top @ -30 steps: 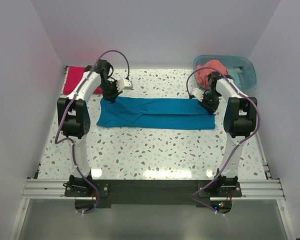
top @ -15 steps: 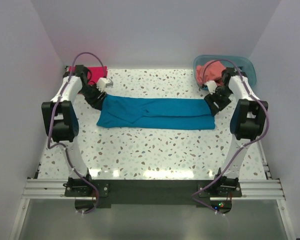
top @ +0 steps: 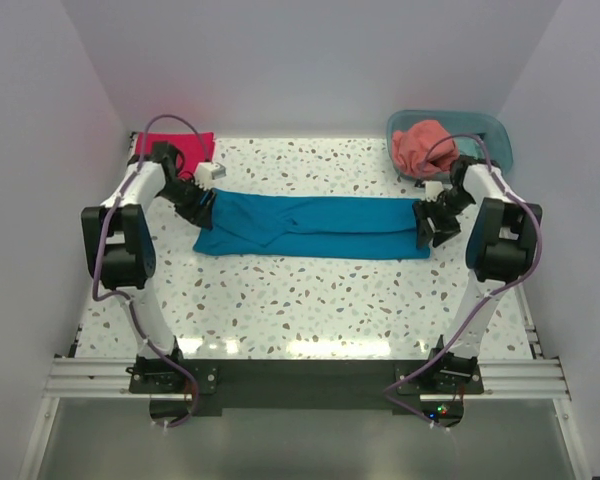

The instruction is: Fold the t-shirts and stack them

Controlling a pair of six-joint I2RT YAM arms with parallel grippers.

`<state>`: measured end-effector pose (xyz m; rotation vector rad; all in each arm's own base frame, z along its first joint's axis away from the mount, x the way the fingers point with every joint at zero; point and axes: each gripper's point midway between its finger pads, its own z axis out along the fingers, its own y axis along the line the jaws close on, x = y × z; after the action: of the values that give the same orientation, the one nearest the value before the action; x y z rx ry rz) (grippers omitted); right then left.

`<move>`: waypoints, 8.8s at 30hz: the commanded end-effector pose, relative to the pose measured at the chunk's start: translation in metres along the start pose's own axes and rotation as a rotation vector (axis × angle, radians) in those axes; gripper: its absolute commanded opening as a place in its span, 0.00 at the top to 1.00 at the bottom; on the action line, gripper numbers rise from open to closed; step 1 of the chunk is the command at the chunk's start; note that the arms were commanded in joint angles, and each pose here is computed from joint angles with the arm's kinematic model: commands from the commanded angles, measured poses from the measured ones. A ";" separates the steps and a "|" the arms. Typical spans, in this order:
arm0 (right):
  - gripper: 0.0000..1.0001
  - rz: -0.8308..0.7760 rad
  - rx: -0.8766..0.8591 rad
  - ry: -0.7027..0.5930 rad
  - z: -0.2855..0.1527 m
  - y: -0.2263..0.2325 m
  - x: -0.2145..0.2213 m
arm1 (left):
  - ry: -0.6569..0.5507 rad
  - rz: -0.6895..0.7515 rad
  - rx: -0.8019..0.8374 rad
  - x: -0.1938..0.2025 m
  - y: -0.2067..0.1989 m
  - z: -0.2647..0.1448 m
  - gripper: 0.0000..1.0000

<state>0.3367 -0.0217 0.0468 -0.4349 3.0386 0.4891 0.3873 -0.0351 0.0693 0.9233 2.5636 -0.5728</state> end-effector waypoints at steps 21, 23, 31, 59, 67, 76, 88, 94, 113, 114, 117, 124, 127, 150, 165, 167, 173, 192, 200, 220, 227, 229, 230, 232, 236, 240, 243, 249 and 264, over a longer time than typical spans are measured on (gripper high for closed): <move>0.52 0.089 -0.067 -0.006 0.012 0.009 -0.007 | -0.003 -0.079 0.092 0.015 -0.013 0.026 0.53; 0.53 0.088 -0.064 -0.012 0.011 0.009 -0.008 | -0.003 -0.081 0.091 0.015 -0.013 0.026 0.55; 0.72 0.090 -0.058 -0.019 0.009 0.009 -0.009 | -0.007 -0.092 0.095 0.013 -0.013 0.026 0.92; 1.00 -0.013 0.080 0.095 0.032 -0.019 0.033 | 0.068 -0.131 0.013 0.066 -0.013 0.022 1.00; 0.56 -0.036 0.086 0.020 -0.001 -0.008 0.020 | -0.033 -0.133 -0.002 0.040 -0.016 0.005 0.74; 0.52 -0.106 0.035 -0.272 -0.062 0.061 -0.031 | -0.234 -0.162 0.010 -0.017 -0.035 -0.035 0.58; 0.64 -0.430 -0.213 -0.467 -0.007 0.257 -0.134 | -0.165 -0.492 0.089 -0.011 -0.043 0.017 0.57; 0.58 -0.587 -0.273 -0.561 0.027 0.346 -0.145 | -0.116 -0.642 0.058 0.004 -0.039 0.034 0.58; 0.53 -1.020 -0.155 -0.535 0.117 0.416 -0.128 | -0.104 -0.729 0.048 0.010 -0.019 0.044 0.52; 0.54 -1.021 -0.147 -0.531 0.118 0.413 -0.128 | -0.101 -0.728 0.051 0.010 -0.020 0.045 0.52; 0.56 -1.028 -0.140 -0.525 0.120 0.411 -0.128 | -0.102 -0.726 0.050 0.010 -0.019 0.046 0.52; 0.64 -1.029 -0.147 -0.513 0.117 0.407 -0.128 | -0.098 -0.721 0.048 0.012 -0.019 0.047 0.52; 0.72 -1.026 -0.148 -0.502 0.118 0.405 -0.128 | -0.097 -0.718 0.048 0.013 -0.019 0.047 0.52; 0.86 -1.056 -0.197 -0.454 0.109 0.404 -0.124 | -0.113 -0.735 0.030 0.008 -0.012 0.046 0.51; 0.70 -1.071 -0.185 -0.377 0.137 0.394 -0.113 | -0.109 -0.747 0.035 0.009 -0.013 0.048 0.51; 0.83 -1.071 -0.185 -0.377 0.137 0.393 -0.113 | -0.108 -0.747 0.035 0.010 -0.013 0.048 0.51; 0.70 -1.058 -0.199 -0.398 0.127 0.401 -0.116 | -0.105 -0.752 0.041 0.010 -0.014 0.050 0.51; 1.00 -1.033 -0.182 -0.500 0.102 0.403 -0.139 | -0.149 -0.778 -0.007 0.001 0.002 0.038 0.52; 1.00 -1.025 -0.184 -0.503 0.100 0.400 -0.140 | -0.144 -0.796 0.002 0.002 0.005 0.044 0.54; 1.00 -1.016 -0.177 -0.524 0.095 0.398 -0.148 | -0.179 -0.756 -0.007 -0.015 0.012 0.032 1.00; 1.00 -0.984 -0.159 -0.568 0.082 0.390 -0.163 | -0.213 -0.733 0.013 -0.031 0.012 0.024 1.00; 1.00 -0.965 -0.148 -0.577 0.079 0.383 -0.169 | -0.222 -0.726 0.022 -0.035 0.011 0.023 1.00; 1.00 -0.959 -0.146 -0.584 0.077 0.381 -0.172 | -0.232 -0.716 0.038 -0.040 0.010 0.022 1.00; 1.00 -0.949 -0.131 -0.601 0.073 0.376 -0.178 | -0.230 -0.711 0.053 -0.044 0.007 0.025 1.00; 1.00 -0.940 -0.112 -0.624 0.068 0.369 -0.189 | -0.266 -0.698 0.081 -0.059 0.005 0.023 1.00; 1.00 -0.924 -0.084 -0.654 0.061 0.359 -0.203 | -0.293 -0.700 0.089 -0.071 0.009 0.026 1.00; 1.00 -0.923 -0.068 -0.673 0.059 0.356 -0.212 | -0.304 -0.711 0.091 -0.077 0.015 0.030 1.00; 1.00 -0.950 -0.007 -0.692 0.057 0.348 -0.220 | -0.325 -0.693 0.098 -0.085 0.018 0.030 1.00; 1.00 -0.971 0.021 -0.741 0.048 0.345 -0.233 | -0.358 -0.682 0.127 -0.097 0.017 0.032 1.00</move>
<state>0.4552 0.3658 0.0923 -1.2795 1.9243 0.4092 0.4662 -0.0829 0.0626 -0.1088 2.5287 -0.9621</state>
